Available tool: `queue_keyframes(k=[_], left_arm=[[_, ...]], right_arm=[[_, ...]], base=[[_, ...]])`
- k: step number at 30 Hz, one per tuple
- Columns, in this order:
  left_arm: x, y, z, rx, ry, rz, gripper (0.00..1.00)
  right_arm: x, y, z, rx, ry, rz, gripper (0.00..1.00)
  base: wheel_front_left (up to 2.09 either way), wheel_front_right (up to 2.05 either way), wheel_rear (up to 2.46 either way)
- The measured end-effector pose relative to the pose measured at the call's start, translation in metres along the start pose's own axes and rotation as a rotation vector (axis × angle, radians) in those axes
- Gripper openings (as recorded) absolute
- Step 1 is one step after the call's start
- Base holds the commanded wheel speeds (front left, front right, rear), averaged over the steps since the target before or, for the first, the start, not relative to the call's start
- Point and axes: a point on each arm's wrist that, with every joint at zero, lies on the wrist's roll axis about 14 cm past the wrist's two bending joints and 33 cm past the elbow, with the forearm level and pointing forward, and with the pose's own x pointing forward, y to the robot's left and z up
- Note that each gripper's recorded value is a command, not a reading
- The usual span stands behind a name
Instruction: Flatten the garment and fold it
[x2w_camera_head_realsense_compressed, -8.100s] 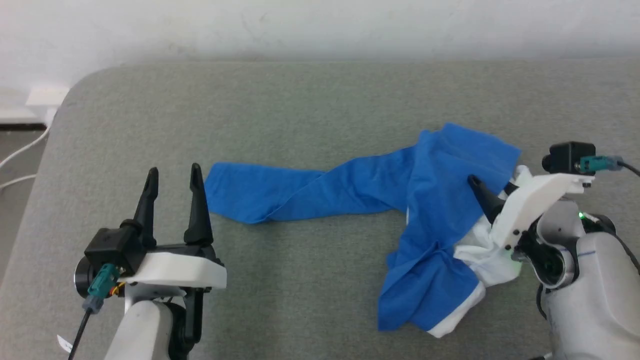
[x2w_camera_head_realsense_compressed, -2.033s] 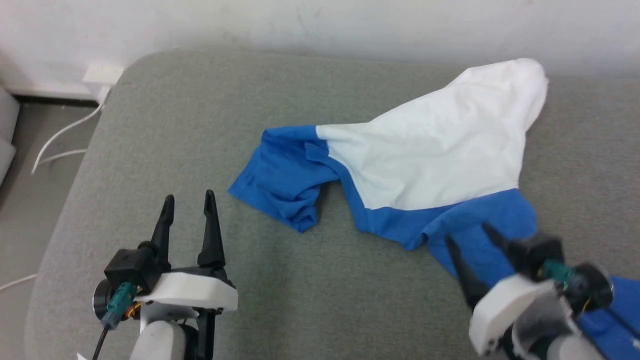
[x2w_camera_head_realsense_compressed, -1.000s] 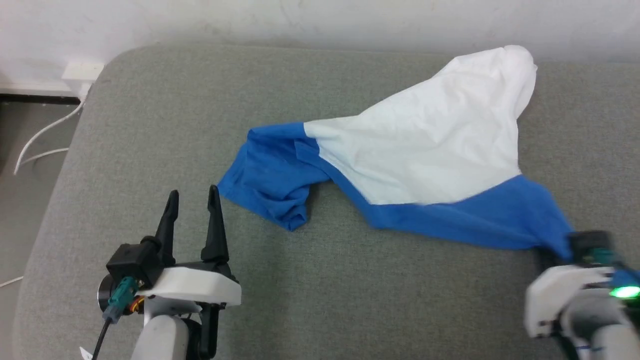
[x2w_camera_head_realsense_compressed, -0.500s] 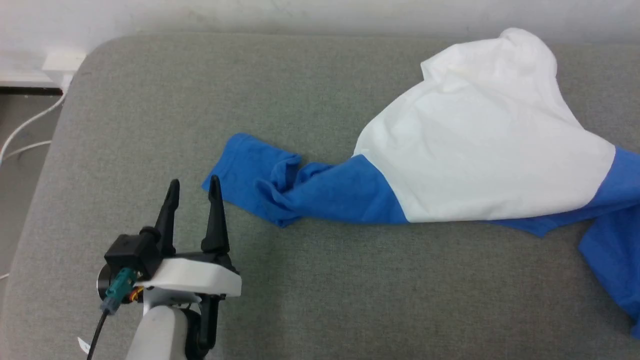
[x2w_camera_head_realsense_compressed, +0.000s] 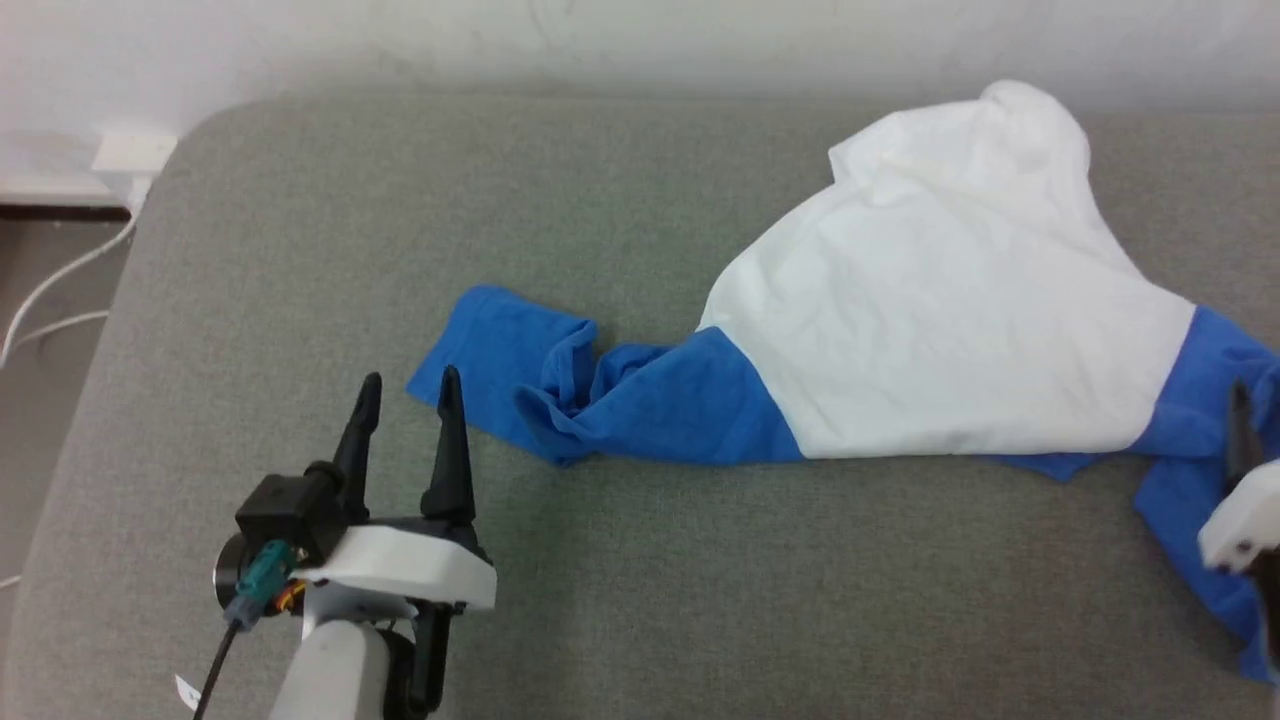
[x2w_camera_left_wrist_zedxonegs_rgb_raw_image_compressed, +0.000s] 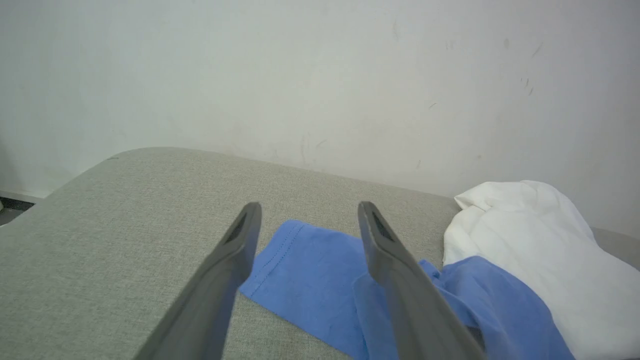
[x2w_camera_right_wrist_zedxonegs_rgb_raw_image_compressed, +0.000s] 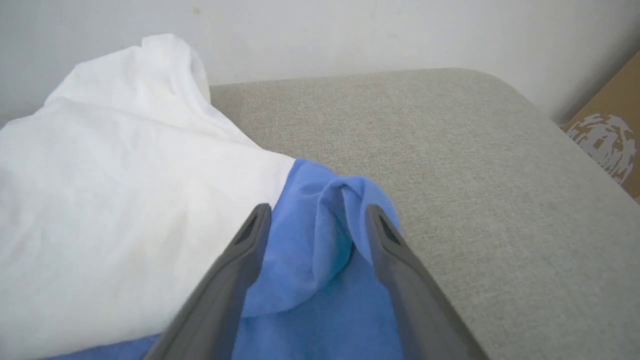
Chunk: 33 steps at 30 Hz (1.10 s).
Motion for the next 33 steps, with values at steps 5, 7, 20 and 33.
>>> queue_keyframes(k=[5,7,20,33], left_arm=[[-0.012,-0.011,0.003,-0.008,-0.001,-0.038,1.0],[-0.016,-0.017,0.001,-0.01,0.005,-0.055,1.0],[-0.004,-0.015,-0.06,0.036,0.33,0.027,1.0],[0.016,-0.026,-0.126,0.013,0.749,-0.012,0.41]], right_arm=[[-0.043,0.023,0.008,0.028,-0.097,0.074,1.0],[-0.058,0.034,0.011,0.038,-0.126,0.116,1.0],[-0.098,0.082,-0.006,0.097,-0.121,0.283,1.0],[-0.079,0.096,-0.019,0.12,-0.084,0.308,1.0]], base=[[0.0,0.0,0.0],[0.0,0.0,0.0],[0.0,0.0,0.0],[0.0,0.0,0.0]])
